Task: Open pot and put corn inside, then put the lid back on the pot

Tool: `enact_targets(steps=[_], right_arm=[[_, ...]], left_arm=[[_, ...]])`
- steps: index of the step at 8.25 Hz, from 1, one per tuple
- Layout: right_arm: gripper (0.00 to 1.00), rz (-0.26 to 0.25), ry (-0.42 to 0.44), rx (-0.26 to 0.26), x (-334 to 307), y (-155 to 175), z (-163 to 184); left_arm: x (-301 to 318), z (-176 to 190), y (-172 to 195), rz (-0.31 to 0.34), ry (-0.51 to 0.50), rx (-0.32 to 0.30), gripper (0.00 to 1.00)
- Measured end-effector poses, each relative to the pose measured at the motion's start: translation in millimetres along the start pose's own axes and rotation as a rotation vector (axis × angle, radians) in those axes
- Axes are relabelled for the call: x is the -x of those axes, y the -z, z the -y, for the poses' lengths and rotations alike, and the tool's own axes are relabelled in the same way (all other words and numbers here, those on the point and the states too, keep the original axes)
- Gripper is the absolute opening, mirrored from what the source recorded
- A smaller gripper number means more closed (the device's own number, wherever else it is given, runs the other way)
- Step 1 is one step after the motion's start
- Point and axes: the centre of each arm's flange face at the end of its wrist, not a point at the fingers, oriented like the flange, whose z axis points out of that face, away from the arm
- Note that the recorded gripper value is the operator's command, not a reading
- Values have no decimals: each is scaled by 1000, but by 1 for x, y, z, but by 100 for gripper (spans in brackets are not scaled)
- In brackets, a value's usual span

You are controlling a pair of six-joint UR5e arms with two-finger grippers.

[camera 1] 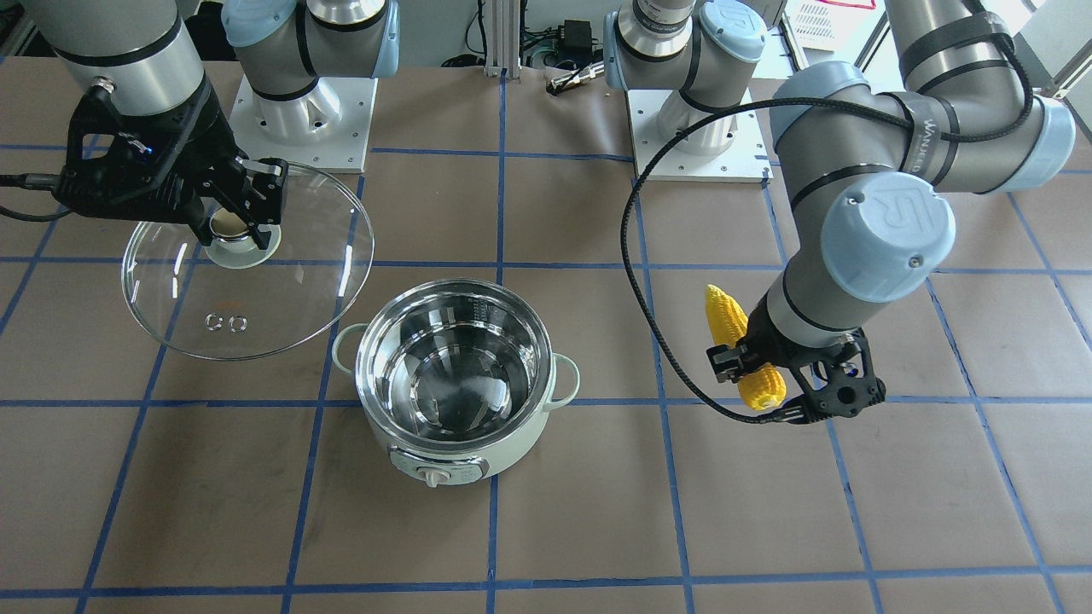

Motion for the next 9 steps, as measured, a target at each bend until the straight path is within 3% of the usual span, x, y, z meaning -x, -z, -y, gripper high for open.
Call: enact_targets(steps=[5,9], right_arm=[[26,2,4,-7,2,3,-2],[26,2,3,-9,2,4,-3]], left_arm=[[-155,-99,56,-37,-52,-40,0],[-228,-113,48,-128,-40,-15,0]])
